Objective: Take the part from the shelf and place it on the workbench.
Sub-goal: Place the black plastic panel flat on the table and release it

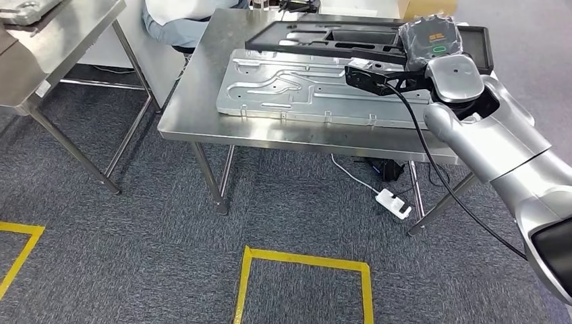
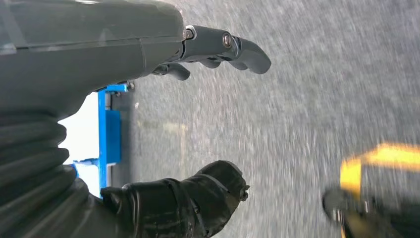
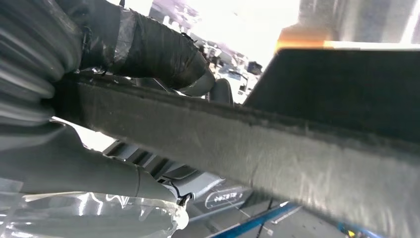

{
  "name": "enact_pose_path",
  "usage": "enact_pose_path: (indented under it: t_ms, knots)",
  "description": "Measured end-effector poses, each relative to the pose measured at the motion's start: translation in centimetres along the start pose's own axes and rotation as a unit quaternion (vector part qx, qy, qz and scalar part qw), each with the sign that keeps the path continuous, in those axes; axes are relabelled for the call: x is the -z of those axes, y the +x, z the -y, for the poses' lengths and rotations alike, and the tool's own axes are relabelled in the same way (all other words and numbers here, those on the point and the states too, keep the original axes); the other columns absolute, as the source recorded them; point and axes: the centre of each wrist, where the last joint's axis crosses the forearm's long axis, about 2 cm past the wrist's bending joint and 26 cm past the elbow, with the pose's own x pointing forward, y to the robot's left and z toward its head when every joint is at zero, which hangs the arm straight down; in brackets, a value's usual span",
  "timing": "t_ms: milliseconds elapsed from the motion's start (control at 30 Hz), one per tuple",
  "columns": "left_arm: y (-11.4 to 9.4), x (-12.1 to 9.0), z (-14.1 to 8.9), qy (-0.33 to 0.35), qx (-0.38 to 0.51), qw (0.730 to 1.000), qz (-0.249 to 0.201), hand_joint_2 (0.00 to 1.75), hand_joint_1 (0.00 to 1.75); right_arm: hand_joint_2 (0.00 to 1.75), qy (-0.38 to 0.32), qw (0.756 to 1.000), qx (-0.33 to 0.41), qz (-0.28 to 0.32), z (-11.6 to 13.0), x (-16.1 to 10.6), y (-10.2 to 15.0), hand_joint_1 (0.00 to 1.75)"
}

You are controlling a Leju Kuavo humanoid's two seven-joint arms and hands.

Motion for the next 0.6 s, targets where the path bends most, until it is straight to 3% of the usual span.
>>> enact_pose_path:
  t_ms: [300,600]
  knots:
    - [0.2,0.0,0.0,-0.001,0.003,1.0,0.002,1.75,0.0,1.75,-0.008,1.0,0.002,0.007,0.7,0.2,0.5,1.75]
    - [0.0,0.0,0.1,0.0,0.008,1.0,0.0,1.75,0.0,1.75,-0.001,0.999,0.012,0.038,-0.5,0.0,2.4,1.75]
